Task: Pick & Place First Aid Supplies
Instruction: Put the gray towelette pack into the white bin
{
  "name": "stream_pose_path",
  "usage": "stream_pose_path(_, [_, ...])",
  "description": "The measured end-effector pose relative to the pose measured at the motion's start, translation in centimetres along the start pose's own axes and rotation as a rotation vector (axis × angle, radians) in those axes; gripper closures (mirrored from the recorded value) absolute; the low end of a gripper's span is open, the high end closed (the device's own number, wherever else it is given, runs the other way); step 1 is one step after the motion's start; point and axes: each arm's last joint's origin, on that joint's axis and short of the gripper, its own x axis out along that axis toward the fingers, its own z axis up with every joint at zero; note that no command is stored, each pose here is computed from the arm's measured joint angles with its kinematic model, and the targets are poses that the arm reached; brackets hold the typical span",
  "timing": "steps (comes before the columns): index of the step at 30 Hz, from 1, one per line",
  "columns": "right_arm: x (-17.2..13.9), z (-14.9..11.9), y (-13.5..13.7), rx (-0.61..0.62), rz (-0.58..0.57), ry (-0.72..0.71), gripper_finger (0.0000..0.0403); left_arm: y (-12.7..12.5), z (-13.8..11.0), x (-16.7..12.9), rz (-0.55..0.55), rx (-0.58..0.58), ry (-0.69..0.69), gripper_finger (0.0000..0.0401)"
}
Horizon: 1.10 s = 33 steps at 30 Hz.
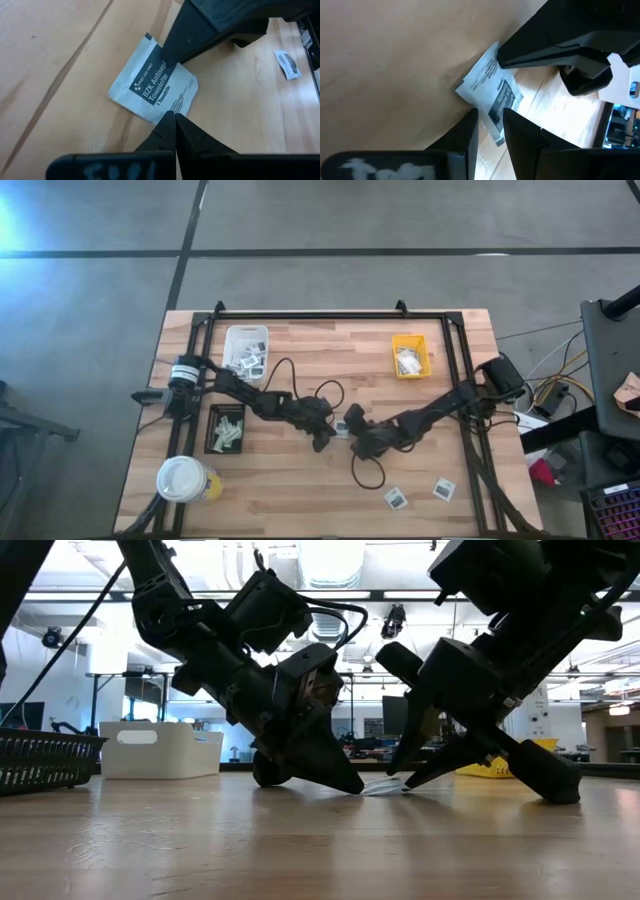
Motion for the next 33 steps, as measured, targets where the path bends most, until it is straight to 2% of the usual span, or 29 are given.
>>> stream_pose_path(12, [-0.1, 1.1, -0.9, -0.008, -0.004, -0.031, 0.0322, 0.0, 0.0, 0.0, -0.009, 0.042, -0.003, 0.0401])
stream_pose_path(21, [-0.6, 1.4, -0.3, 0.003, 0.012, -0.031, 0.0386, 0.3, 0.3, -0.1, -0.005, 0.054, -0.011, 0.0401])
stream_pose_path(29, [-1.0, 1.4, -0.2, 0.046, -0.034, 0.023, 0.0394, -0.5, 1.2, -1.7, 0.020, 0.177, -0.016, 0.0401])
stream_pose_path(33, [-1.5, 1.1, -0.4, 0.116, -0.048, 0.049, 0.0394, -1.4, 2.1, -3.4, 0.057, 0.314, -0.030, 0.0401])
